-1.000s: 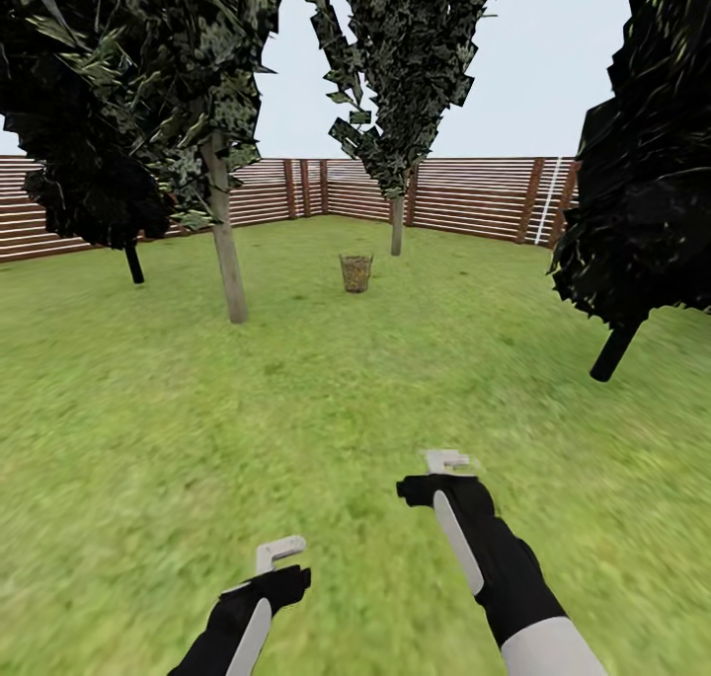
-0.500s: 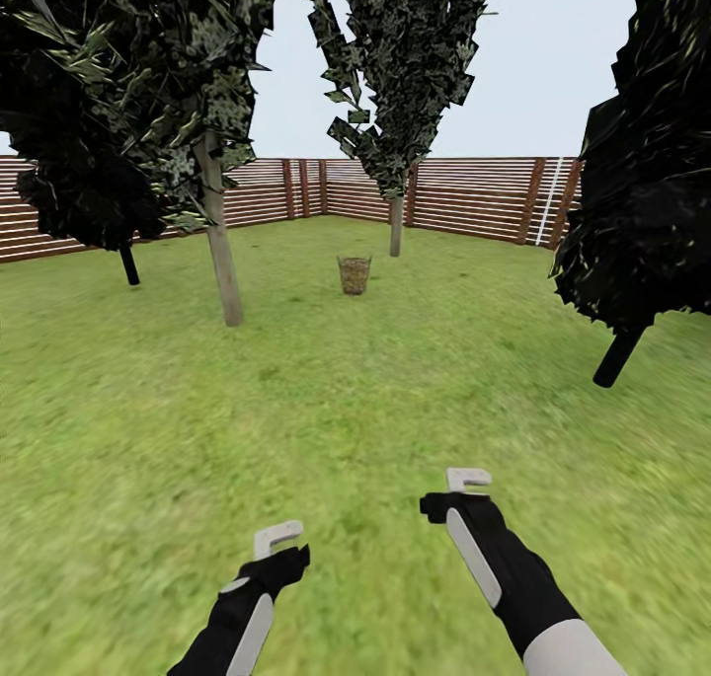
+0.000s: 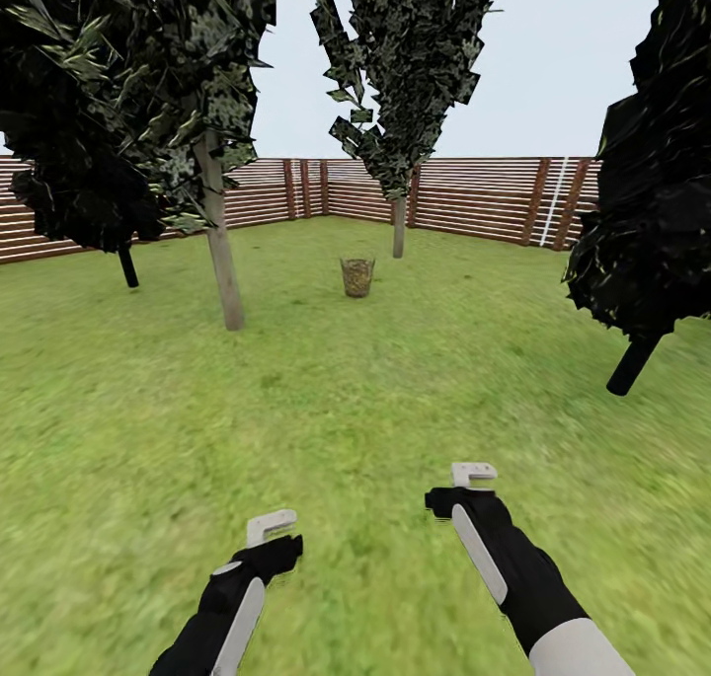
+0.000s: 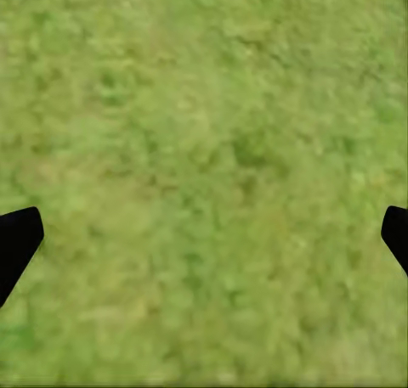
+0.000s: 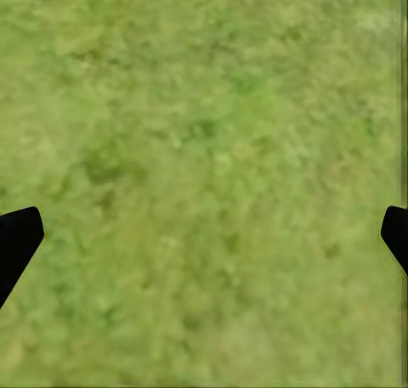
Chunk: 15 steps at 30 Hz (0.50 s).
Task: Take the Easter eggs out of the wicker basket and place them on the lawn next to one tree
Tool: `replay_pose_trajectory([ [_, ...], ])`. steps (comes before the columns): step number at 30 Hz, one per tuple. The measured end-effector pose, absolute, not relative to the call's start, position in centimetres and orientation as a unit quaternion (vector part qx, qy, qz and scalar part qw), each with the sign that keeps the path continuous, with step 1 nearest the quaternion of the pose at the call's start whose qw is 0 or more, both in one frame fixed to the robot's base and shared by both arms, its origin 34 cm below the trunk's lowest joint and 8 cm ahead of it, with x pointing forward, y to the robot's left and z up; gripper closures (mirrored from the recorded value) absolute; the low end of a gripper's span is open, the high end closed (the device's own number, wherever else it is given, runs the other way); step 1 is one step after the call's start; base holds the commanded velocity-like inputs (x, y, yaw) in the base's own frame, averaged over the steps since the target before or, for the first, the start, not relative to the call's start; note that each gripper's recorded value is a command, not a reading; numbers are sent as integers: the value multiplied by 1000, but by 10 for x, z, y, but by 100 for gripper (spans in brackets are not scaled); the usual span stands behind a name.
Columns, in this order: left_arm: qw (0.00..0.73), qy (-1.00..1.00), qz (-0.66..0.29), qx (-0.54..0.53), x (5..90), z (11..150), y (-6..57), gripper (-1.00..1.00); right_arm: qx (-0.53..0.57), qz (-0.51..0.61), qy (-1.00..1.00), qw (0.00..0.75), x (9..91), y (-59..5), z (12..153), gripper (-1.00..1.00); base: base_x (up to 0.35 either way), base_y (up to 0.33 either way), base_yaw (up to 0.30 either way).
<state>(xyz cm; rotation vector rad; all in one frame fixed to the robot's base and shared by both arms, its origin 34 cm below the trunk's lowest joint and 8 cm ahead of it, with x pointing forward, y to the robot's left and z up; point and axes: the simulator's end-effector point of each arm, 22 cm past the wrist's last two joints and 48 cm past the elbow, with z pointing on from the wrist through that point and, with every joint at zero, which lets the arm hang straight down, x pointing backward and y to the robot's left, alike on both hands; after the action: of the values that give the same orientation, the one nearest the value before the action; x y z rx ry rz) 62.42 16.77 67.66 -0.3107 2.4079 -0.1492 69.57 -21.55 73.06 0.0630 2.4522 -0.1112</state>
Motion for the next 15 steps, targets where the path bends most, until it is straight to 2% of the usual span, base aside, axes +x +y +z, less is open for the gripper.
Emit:
replay_pose_trajectory([
  [3, 347, 930, -37, -115, 633, 681, 193, -100, 27, -51, 940, 336, 696, -229, 730, -100, 336, 2, 0],
  [6, 342, 929, 38, -137, 628, 669, 300, -100, 30, -60, 939, 336, 697, -246, 730, -100, 336, 0, 0],
  [8, 361, 911, 87, -181, 626, 688, 413, -100, 32, -71, 938, 337, 697, -261, 730, -100, 337, 0, 0],
  [15, 357, 914, 45, -185, 630, 680, 366, -100, 31, -71, 938, 337, 697, -262, 730, -100, 336, 20, 0],
])
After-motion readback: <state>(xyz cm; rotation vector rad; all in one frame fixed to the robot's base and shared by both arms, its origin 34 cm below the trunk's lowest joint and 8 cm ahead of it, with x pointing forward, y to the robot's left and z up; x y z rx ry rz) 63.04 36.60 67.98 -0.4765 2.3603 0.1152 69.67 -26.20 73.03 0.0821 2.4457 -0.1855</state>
